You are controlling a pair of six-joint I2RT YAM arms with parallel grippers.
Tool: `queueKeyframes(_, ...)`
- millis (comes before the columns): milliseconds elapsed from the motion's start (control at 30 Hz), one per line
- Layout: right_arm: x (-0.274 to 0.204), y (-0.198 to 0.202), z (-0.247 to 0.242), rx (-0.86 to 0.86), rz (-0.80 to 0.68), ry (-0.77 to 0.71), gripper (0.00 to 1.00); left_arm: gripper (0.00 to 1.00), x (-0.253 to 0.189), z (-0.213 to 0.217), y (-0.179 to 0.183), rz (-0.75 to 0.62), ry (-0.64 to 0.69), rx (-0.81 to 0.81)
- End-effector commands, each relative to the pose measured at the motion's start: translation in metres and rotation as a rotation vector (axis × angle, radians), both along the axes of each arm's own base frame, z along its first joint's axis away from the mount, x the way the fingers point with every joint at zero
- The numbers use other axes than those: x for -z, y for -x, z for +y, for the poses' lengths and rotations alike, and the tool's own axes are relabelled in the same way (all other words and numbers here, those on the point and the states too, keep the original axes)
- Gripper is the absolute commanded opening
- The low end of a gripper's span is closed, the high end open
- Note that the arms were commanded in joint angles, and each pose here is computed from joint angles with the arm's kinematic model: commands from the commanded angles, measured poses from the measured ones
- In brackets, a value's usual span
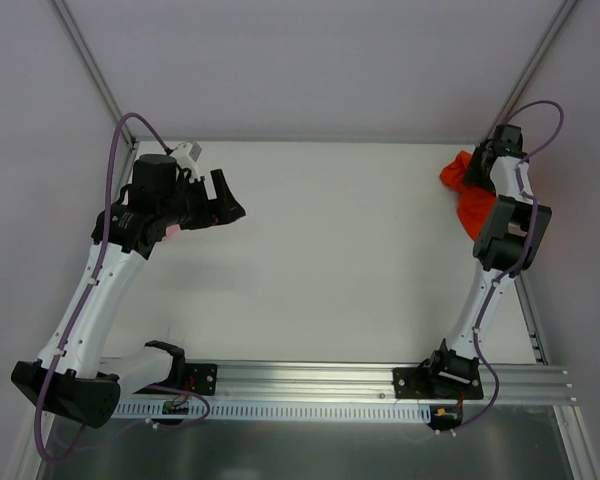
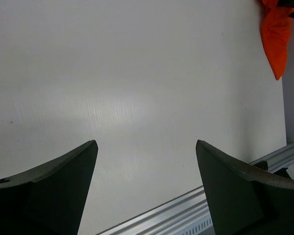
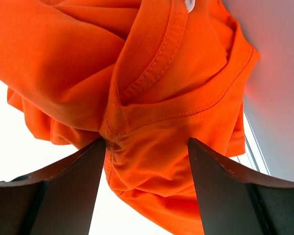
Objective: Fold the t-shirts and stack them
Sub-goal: Grab crumpled tshirt from the corner of the board with the right arm
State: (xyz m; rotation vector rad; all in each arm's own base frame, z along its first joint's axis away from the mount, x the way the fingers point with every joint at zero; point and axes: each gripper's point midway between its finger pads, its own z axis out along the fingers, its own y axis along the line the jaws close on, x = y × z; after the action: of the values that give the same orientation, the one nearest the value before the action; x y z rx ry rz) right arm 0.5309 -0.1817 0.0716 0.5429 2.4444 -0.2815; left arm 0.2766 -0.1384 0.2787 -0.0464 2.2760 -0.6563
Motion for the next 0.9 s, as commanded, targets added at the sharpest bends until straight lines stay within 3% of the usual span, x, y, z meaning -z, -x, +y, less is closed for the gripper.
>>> queueKeyframes(0,-0.018,-0.007,0.001,-0.005,-0.032,-0.010,0.73,0.83,-0.009,0.007,0.005,-0.032,-0.003,-0.028)
queueKeyframes(167,-0.014,-0.012,0.008,-0.054,-0.020,-0.052,0.74,0.83,-0.006,0.011,0.010,-0.022,-0.020,-0.033)
queueKeyframes(267,-0.010,-0.013,0.011,-0.068,-0.003,-0.081,0.66,0.83,-0.007,0.015,0.012,-0.030,-0.041,-0.039)
queueKeyframes(367,-0.009,-0.017,0.012,-0.085,0.003,-0.113,0.47,0.84,-0.010,0.019,0.014,-0.032,-0.062,-0.044)
queueKeyframes(467,0.000,-0.012,0.017,-0.095,0.031,-0.169,0.36,0.84,-0.012,0.021,0.014,-0.042,-0.068,-0.051)
queueKeyframes(567,0.006,-0.007,0.019,-0.096,0.062,-0.203,0.01,0.77,-0.011,0.021,0.014,-0.041,-0.069,-0.051)
queueKeyframes(700,0.009,0.004,0.022,-0.094,0.093,-0.212,0.01,0.65,-0.008,0.021,0.015,-0.038,-0.067,-0.053)
queueKeyframes(867,-0.010,0.012,0.022,-0.094,0.063,-0.189,0.01,0.62,-0.010,0.017,0.011,-0.046,-0.053,-0.039)
